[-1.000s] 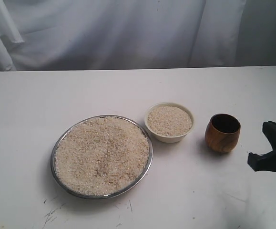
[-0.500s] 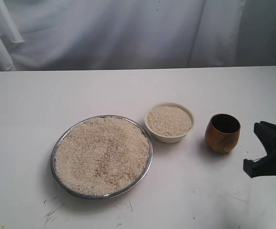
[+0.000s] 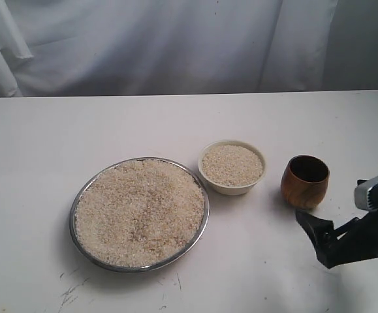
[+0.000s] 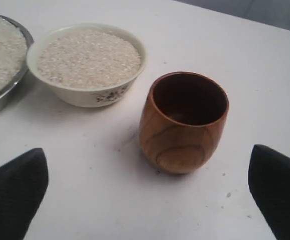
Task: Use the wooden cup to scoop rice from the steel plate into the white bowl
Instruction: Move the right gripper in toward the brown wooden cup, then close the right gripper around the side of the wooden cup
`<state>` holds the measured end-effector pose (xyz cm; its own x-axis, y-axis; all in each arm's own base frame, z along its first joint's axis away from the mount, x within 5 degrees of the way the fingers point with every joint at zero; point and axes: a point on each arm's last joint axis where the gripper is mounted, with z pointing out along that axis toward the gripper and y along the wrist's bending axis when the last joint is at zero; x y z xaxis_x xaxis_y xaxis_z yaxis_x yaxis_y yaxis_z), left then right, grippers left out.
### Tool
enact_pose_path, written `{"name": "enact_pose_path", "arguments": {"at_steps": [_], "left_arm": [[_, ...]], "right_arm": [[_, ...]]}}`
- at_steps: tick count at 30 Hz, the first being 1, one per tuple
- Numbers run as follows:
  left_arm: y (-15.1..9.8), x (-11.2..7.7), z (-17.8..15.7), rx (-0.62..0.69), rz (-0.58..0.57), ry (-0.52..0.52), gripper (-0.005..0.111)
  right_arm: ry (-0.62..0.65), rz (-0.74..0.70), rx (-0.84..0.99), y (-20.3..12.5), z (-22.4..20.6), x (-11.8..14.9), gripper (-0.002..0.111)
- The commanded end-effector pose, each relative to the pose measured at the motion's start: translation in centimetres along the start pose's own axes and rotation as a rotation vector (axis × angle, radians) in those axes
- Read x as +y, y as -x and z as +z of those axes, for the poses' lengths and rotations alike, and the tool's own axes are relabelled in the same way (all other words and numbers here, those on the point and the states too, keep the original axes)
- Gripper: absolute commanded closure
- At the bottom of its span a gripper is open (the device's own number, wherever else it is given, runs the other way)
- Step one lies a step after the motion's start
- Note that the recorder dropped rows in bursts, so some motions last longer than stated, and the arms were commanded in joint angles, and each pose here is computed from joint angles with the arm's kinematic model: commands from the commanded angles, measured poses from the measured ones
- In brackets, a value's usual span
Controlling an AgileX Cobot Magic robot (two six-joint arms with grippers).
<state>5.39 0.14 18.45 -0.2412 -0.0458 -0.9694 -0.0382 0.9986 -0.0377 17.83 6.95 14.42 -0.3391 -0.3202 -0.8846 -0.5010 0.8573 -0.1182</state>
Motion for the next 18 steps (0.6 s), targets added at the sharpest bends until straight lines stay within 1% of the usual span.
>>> {"name": "enact_pose_path", "arguments": {"at_steps": [1,3,8,11,14,18], "left_arm": [[0.0,0.0,0.0,-0.013,0.002,-0.003,0.107],[0.0,0.0,0.0,-0.013,0.002,-0.003,0.107],[0.0,0.0,0.0,-0.013,0.002,-0.003,0.107],[0.0,0.0,0.0,-0.013,0.002,-0.003,0.107],[0.0,0.0,0.0,-0.013,0.002,-0.003,0.107],[0.0,0.0,0.0,-0.013,0.002,-0.003,0.107]], "right_arm": [[-0.067,0.017,-0.066,0.0,1.4,-0.7,0.003],[-0.074,0.028,-0.096,-0.2,1.9,-0.7,0.003],[-0.084,0.051,-0.093,-1.7,3.1,-1.1,0.003],[-0.078,0.075,-0.131,-2.2,3.8,-1.3,0.003],[-0.050,0.095,-0.101,-3.0,5.1,-1.5,0.003],[0.032,0.104,-0.092,-3.5,7.2,-1.5,0.003]]}}
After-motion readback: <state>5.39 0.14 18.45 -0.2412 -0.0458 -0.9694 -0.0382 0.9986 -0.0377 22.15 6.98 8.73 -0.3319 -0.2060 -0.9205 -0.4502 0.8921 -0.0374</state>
